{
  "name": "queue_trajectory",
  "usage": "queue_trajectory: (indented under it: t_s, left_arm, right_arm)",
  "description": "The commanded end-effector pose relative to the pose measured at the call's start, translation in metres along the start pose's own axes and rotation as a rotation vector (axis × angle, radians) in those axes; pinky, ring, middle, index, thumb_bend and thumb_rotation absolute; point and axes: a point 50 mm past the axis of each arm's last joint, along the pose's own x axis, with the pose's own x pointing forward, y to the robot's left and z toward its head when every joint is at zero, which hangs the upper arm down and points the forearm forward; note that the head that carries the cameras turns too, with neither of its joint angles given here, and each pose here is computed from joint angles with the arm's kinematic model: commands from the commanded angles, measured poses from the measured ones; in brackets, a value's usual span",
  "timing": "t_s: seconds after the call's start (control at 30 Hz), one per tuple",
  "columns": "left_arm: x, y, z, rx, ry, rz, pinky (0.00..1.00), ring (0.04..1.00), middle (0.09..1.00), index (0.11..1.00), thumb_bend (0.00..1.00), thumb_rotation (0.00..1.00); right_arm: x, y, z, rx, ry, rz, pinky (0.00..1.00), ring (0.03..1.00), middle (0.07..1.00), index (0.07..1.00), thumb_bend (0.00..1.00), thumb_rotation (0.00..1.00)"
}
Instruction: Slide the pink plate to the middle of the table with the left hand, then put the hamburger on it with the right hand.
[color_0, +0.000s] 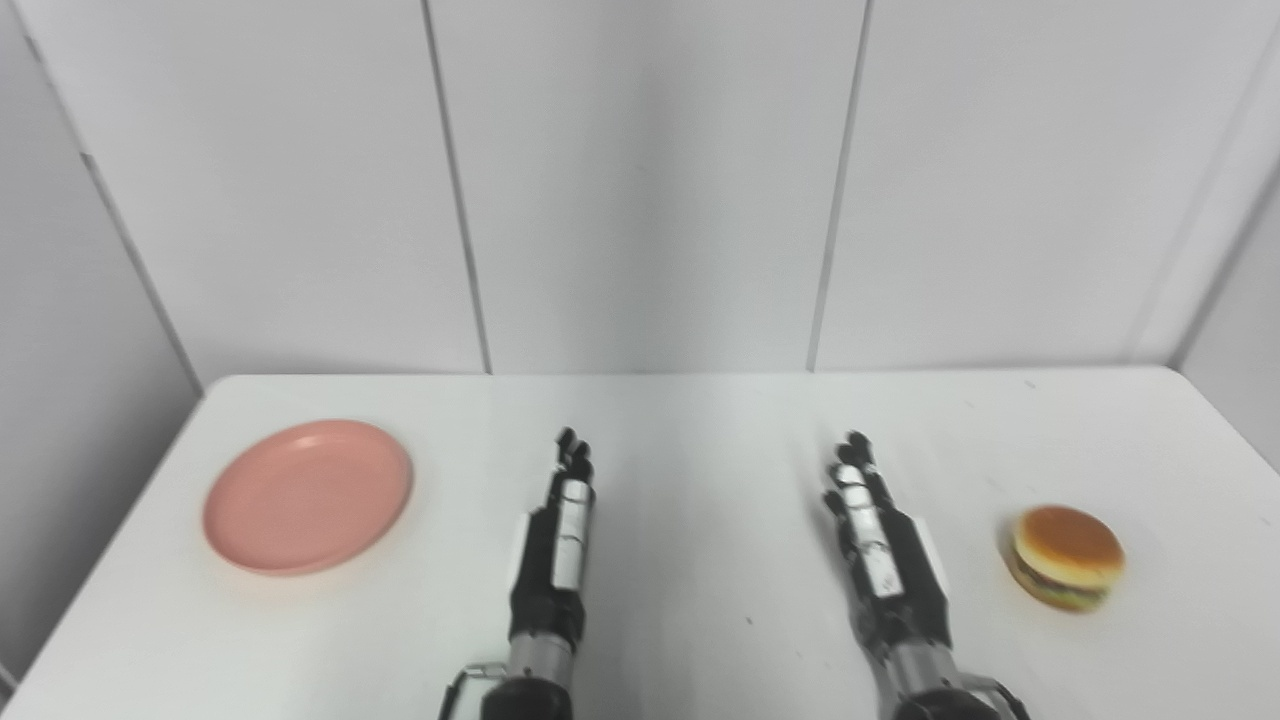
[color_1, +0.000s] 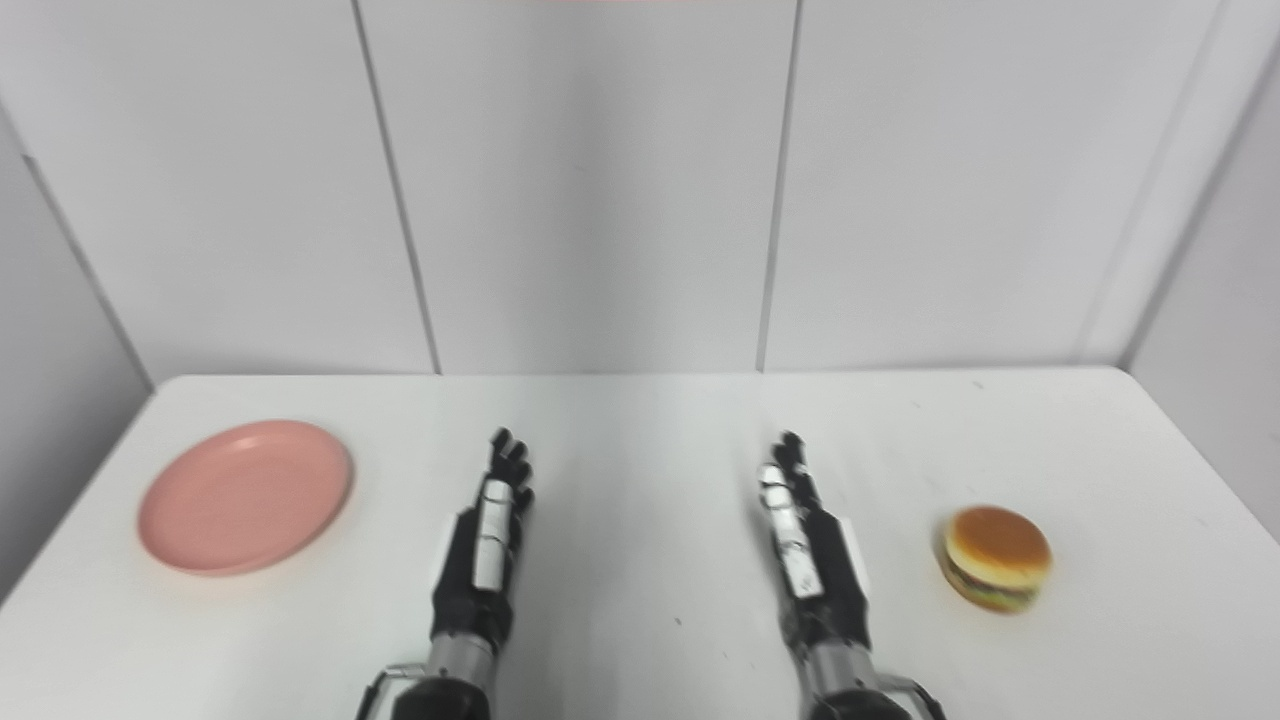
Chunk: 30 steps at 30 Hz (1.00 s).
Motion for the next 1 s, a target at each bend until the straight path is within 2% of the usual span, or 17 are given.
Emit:
queue_trajectory:
  t_s: [0.0,0.1,0.2,0.37,0.43,0.5,0.57,0.77,0.87,0.97]
  left_arm:
    - [-0.005,0.013,-0.005,0.002,-0.003,0.025,1.00,1.000,1.000,0.994,0.65,1.00]
    - [0.006,0.032,0.018,0.010,-0.068,0.068,1.00,1.000,1.000,0.995,0.70,1.00]
    - [0.013,0.055,0.039,-0.010,-0.124,0.116,1.00,1.000,0.997,0.979,0.72,1.00]
    - [0.023,0.090,0.067,0.024,-0.150,0.196,1.00,0.996,0.978,0.972,0.73,1.00]
    - [0.028,0.106,0.075,0.051,-0.173,0.252,1.00,0.969,0.947,0.948,0.74,1.00]
    - [0.033,0.121,0.081,0.080,-0.191,0.309,0.99,0.944,0.920,0.919,0.76,1.00]
    - [0.037,0.137,0.088,0.104,-0.212,0.357,0.93,0.900,0.877,0.870,0.76,1.00]
    - [0.043,0.184,0.100,0.170,-0.236,0.480,0.97,0.875,0.847,0.840,0.77,1.00]
    - [0.042,0.211,0.105,0.188,-0.254,0.530,0.90,0.831,0.818,0.808,0.75,1.00]
    - [0.041,0.234,0.108,0.200,-0.257,0.565,0.89,0.804,0.795,0.786,0.77,1.00]
  right_arm:
    - [-0.002,-0.006,0.005,-0.018,-0.061,-0.012,1.00,0.995,0.994,0.999,0.55,0.84]
    - [-0.005,-0.004,0.014,-0.018,-0.055,-0.033,1.00,0.991,0.988,0.994,0.50,0.85]
    - [-0.006,-0.001,0.021,-0.032,-0.050,-0.023,1.00,0.991,0.989,0.993,0.50,0.85]
    - [-0.008,-0.003,0.026,-0.041,-0.040,-0.011,1.00,0.994,0.993,0.994,0.52,0.86]
    - [-0.009,-0.001,0.028,-0.043,-0.053,-0.011,1.00,0.992,0.992,0.994,0.51,0.86]
    - [-0.010,0.001,0.030,-0.040,-0.059,-0.012,1.00,0.990,0.994,0.997,0.50,0.85]
    - [-0.011,0.001,0.031,-0.052,-0.063,-0.004,1.00,0.990,0.992,0.990,0.50,0.86]
    - [-0.011,-0.001,0.031,-0.110,-0.090,0.031,1.00,0.989,0.997,1.000,0.47,0.99]
    - [-0.012,0.001,0.033,-0.085,-0.097,0.031,1.00,0.998,1.000,1.000,0.43,0.97]
    - [-0.014,0.002,0.036,-0.110,-0.098,0.042,1.00,0.997,1.000,1.000,0.42,0.99]
